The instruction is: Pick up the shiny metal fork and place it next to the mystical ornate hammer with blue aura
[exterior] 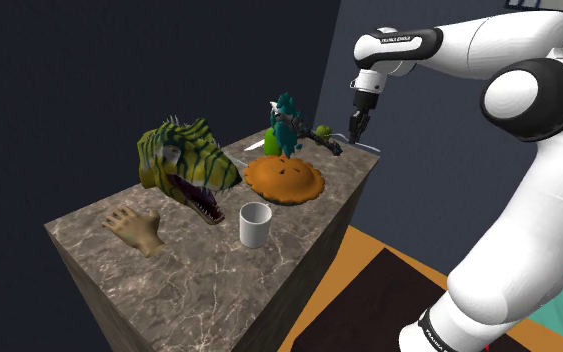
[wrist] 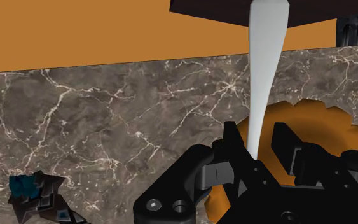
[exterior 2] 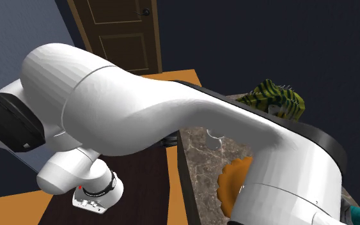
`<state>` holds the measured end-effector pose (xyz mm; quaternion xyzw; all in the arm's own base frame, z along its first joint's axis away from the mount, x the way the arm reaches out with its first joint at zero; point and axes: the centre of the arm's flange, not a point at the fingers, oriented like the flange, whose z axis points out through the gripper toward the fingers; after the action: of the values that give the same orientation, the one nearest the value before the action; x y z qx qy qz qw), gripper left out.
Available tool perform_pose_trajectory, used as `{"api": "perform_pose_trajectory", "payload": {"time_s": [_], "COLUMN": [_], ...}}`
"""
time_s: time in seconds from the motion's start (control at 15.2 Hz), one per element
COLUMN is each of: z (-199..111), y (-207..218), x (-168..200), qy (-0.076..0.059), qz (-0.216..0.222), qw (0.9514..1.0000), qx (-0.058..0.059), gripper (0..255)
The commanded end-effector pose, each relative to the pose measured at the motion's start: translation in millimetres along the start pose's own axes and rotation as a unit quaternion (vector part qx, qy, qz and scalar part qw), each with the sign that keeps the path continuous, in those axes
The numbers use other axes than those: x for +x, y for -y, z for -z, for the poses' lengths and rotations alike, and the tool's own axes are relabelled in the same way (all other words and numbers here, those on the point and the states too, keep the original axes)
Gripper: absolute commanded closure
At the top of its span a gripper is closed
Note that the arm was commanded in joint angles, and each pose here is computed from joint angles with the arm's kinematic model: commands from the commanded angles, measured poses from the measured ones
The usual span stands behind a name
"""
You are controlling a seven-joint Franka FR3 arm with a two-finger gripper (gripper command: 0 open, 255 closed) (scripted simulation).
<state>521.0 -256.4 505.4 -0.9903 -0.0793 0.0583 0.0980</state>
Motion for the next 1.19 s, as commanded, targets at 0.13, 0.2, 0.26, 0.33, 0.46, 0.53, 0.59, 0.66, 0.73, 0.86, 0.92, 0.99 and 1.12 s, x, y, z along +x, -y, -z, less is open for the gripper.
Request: {"api": "perform_pose_trajectory", "payload": {"time_s": [0.13,0.2,0.26,0.33,0.46,0.53,0.59,0.66,0.73,0.86,0.92,0.99,1.12], "z": [-20,-26,-31,-36,-46,-51,-56,-62,-67,-77,-82,-87,-98], "y": [-4,-5,-6,-7,-9,-10,-11,-13,-14,-16,-17,-18,-20], "x": [2,3,3,4,5,5,6,6,7,8,9,9,10], "qy": [0.000,0.000,0.000,0.000,0.000,0.000,0.000,0.000,0.000,0.000,0.000,0.000,0.000], "qz": [0.000,0.000,0.000,0.000,0.000,0.000,0.000,0.000,0.000,0.000,0.000,0.000,0.000], "qw": [1.0000,1.0000,1.0000,1.0000,1.0000,1.0000,1.0000,1.0000,1.0000,1.0000,1.0000,1.0000,1.0000], "qx": [0.000,0.000,0.000,0.000,0.000,0.000,0.000,0.000,0.000,0.000,0.000,0.000,0.000], "gripper": [255,255,255,255,255,255,255,255,255,255,255,255,255]}}
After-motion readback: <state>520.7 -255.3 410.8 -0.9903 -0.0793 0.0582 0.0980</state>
